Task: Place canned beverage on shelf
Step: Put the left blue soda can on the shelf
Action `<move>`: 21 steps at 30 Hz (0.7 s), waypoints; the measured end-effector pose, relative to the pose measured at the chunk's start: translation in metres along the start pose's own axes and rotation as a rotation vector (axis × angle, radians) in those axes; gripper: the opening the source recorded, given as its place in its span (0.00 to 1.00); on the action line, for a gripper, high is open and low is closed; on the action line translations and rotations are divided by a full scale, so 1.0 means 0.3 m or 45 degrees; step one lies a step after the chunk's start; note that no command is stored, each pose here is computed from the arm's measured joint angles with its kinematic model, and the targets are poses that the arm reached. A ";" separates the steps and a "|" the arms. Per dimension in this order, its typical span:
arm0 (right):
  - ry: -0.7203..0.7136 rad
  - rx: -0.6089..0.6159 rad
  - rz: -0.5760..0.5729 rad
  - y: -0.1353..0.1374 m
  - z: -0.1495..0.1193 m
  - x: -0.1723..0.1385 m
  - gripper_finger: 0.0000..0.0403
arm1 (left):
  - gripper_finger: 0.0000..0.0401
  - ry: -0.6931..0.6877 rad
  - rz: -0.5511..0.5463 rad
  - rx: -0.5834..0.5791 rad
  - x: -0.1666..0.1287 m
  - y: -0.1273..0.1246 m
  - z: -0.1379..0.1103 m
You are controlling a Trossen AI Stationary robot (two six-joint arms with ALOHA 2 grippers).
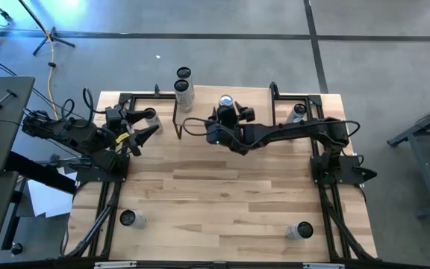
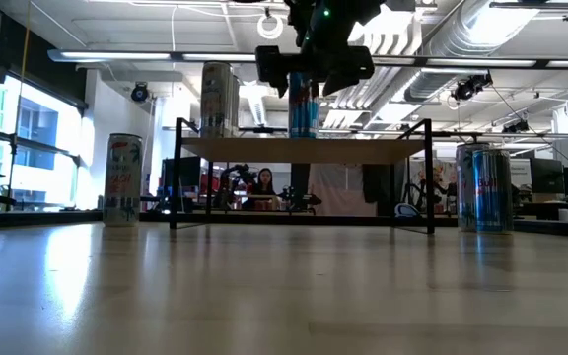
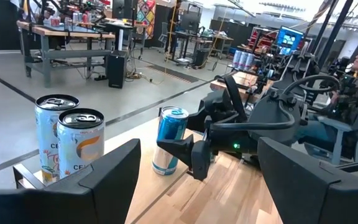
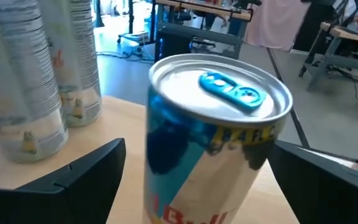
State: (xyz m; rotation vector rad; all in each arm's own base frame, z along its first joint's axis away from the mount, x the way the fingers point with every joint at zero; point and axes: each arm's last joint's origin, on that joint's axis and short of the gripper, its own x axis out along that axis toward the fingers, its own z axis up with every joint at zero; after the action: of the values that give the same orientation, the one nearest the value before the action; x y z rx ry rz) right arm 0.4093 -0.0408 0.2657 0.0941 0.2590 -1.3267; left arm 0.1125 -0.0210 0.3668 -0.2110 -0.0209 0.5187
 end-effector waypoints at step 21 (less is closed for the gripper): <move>0.035 -0.107 0.001 -0.013 -0.001 0.012 0.52 | 0.74 0.000 0.000 -0.013 0.000 0.000 0.000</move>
State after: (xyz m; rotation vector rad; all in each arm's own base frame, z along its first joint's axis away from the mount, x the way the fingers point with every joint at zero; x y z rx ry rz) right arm 0.4062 -0.0451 0.2648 0.0417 0.3375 -1.3130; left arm 0.1125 -0.0210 0.3668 -0.2210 -0.0238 0.5184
